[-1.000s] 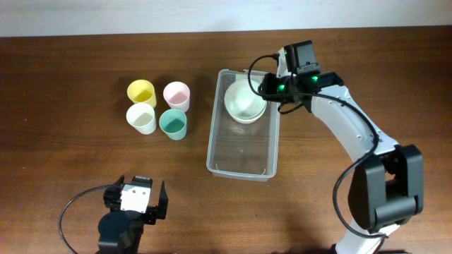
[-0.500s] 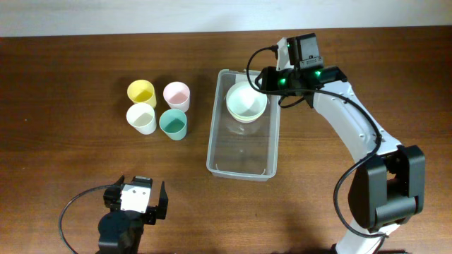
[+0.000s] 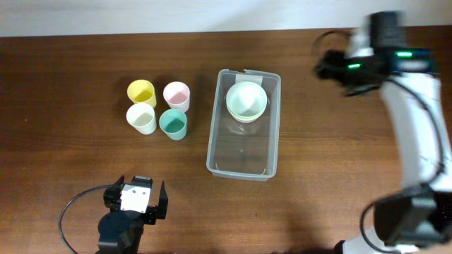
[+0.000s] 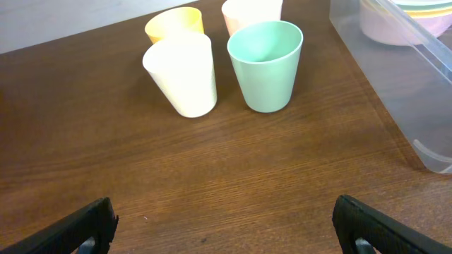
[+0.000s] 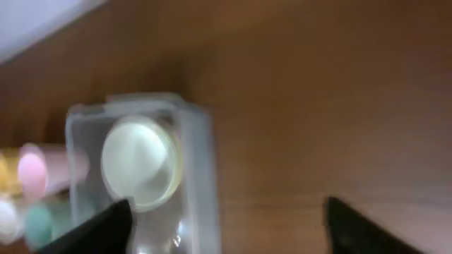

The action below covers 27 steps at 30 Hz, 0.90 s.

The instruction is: Pack container

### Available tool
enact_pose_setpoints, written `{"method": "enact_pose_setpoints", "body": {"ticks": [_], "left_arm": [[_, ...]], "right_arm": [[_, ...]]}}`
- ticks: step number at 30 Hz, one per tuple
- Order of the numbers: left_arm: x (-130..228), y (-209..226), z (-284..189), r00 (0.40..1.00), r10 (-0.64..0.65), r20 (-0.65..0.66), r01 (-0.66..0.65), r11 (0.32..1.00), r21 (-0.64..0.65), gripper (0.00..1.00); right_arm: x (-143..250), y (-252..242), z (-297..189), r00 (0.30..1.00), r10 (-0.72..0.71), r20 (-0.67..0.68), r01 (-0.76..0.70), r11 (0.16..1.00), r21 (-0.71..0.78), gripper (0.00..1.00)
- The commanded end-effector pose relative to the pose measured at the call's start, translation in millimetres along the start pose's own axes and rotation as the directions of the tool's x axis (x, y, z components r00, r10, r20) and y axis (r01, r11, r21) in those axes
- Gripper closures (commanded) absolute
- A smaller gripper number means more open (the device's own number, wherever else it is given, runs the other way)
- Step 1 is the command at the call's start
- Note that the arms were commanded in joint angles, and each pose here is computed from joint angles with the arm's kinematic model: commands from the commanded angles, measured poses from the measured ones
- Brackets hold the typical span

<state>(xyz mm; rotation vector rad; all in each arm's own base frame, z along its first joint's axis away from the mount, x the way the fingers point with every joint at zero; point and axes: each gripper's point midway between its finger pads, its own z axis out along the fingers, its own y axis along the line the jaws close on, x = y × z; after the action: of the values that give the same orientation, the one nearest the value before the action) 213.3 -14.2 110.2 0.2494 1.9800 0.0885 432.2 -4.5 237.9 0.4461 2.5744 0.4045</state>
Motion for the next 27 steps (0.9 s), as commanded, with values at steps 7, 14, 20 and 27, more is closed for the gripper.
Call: {"method": "enact_pose_setpoints", "body": {"ticks": [7, 14, 20, 27], "left_arm": [[0, 0, 1, 1.000, -0.011, 0.004, 0.011, 1.000, -0.001, 0.00], [-20, -24, -2, 0.995, -0.014, 0.095, 0.000, 0.989, 0.146, 0.00], [-66, -23, -14, 0.968, -0.108, 0.227, 0.067, 0.981, 0.184, 0.00], [-116, 0, -10, 0.983, -0.110, 0.146, 0.093, 0.989, 0.118, 0.00]], "right_arm": [[-18, -83, -49, 0.982, 0.168, 0.091, -0.178, 0.977, 0.116, 0.01], [-18, -83, -49, 0.981, 0.170, 0.091, -0.180, 0.977, 0.116, 0.01], [-18, -83, -49, 0.981, 0.169, 0.092, -0.180, 0.977, 0.116, 0.01], [-18, -83, -49, 0.981, 0.170, 0.092, -0.180, 0.977, 0.116, 0.01]]}}
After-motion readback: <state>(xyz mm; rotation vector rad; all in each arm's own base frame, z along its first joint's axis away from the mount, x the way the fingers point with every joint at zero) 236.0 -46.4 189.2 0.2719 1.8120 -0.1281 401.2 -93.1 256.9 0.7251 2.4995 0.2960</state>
